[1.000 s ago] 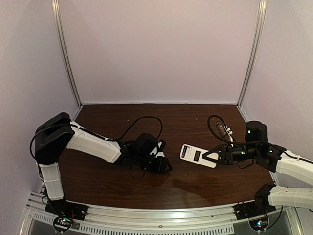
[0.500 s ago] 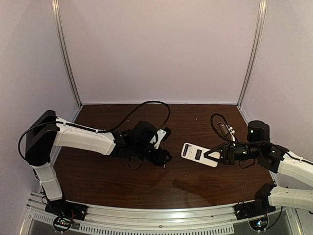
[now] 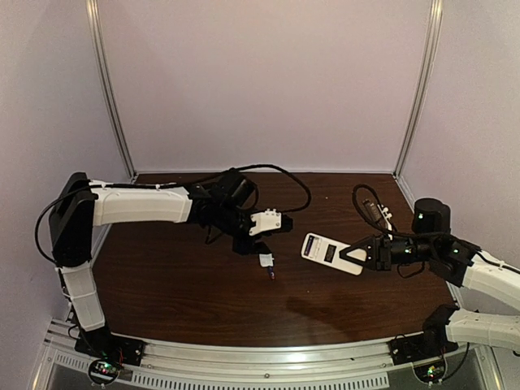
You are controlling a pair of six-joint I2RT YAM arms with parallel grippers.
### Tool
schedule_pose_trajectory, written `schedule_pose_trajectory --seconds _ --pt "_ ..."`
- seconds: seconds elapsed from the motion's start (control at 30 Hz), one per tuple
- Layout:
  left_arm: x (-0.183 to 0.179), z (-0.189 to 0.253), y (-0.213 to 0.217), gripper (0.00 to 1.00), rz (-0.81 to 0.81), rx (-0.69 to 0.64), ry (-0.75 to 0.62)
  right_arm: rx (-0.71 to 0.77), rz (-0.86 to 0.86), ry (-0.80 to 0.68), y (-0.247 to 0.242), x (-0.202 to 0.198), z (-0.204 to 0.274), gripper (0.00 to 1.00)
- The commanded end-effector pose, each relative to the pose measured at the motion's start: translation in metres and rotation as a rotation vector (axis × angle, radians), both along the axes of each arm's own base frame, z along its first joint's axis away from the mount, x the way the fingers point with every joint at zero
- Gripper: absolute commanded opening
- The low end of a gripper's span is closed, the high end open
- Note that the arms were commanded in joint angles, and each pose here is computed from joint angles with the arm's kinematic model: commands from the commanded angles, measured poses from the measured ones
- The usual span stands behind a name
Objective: Load the batteries into the remote control
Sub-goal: Pick up the battery from the center of the board.
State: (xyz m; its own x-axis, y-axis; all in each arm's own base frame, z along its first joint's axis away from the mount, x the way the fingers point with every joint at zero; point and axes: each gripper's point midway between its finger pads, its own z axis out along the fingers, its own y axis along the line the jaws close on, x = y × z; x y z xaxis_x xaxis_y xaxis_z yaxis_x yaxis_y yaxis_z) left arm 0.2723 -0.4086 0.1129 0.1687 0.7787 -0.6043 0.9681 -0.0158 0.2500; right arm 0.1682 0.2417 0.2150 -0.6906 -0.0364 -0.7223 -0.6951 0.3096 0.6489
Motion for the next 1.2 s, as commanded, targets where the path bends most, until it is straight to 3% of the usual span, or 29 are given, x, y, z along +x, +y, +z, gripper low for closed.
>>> schedule_pose_trajectory --seconds 0.0,0.13,0.33,0.9,1.17 --pt "-0.001 -0.020 -0.004 0.53 -0.205 0.090 -0.018 0.025 0.001 -0.038 0.000 0.002 0.012 0.00" --pt "-0.007 -0.043 -0.004 0.47 -0.272 0.148 0.032 0.009 -0.008 -0.040 -0.002 0.003 0.009 0.00" --pt "-0.009 -0.065 -0.007 0.45 -0.299 0.178 0.070 0.006 -0.010 -0.035 -0.002 0.005 0.005 0.00" --pt "-0.016 -0.097 -0.019 0.49 -0.348 0.227 0.065 -0.007 -0.002 -0.019 -0.002 0.005 -0.002 0.00" --pt "-0.029 -0.105 -0.004 0.35 -0.306 0.280 0.127 -0.009 -0.003 -0.018 -0.002 0.006 -0.002 0.00"
